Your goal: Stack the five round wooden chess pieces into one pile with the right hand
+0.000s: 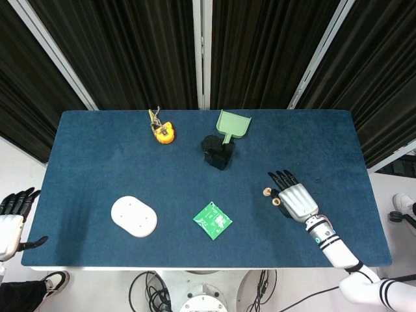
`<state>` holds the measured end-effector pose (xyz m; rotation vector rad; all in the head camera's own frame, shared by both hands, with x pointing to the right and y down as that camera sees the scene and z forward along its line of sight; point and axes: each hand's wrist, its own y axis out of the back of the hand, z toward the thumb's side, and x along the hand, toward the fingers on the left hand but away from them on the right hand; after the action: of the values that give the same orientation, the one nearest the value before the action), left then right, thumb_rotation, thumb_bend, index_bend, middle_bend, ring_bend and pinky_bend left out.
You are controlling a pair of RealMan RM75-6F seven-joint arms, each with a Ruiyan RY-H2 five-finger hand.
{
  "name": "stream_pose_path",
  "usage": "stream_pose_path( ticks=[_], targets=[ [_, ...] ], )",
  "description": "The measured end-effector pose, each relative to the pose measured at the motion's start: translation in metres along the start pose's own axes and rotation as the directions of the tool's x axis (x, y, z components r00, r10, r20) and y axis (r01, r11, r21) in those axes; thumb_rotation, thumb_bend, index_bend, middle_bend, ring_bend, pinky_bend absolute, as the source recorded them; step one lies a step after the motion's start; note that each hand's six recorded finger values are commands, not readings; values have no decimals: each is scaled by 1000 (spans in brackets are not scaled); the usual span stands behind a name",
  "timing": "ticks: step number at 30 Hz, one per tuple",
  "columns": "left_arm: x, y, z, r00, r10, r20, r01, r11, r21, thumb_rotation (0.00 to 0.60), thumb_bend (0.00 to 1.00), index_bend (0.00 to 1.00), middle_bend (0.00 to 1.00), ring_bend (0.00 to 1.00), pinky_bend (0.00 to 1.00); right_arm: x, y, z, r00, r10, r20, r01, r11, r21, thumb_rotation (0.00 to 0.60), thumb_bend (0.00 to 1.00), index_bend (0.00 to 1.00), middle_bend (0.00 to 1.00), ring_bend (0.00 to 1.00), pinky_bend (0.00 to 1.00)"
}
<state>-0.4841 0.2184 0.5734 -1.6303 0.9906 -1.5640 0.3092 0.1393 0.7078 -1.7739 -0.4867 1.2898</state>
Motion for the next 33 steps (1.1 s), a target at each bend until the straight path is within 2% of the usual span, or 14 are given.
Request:
stream_pose_path(
  ticks=[5, 14, 33],
  targets=[
    [0, 1, 0, 1000, 6, 1, -6, 1000, -1, 600, 70, 0, 0, 0, 0, -13, 7, -5, 1000, -2, 28, 1, 1000, 26, 600, 321, 470, 15, 0, 0],
    [0, 2, -1, 1000, 8, 1, -8, 1000, -3, 600, 70, 0, 0, 0, 0, -34, 1, -4, 998, 25, 50, -26, 999, 26, 600, 322, 471, 16, 0, 0],
    [0, 0, 0, 1000, 2, 5, -2, 1000, -1, 600, 70, 0, 0, 0, 0, -40, 2, 3, 998, 30, 46, -31, 999, 11, 600, 321, 472, 13, 0, 0]
  ],
)
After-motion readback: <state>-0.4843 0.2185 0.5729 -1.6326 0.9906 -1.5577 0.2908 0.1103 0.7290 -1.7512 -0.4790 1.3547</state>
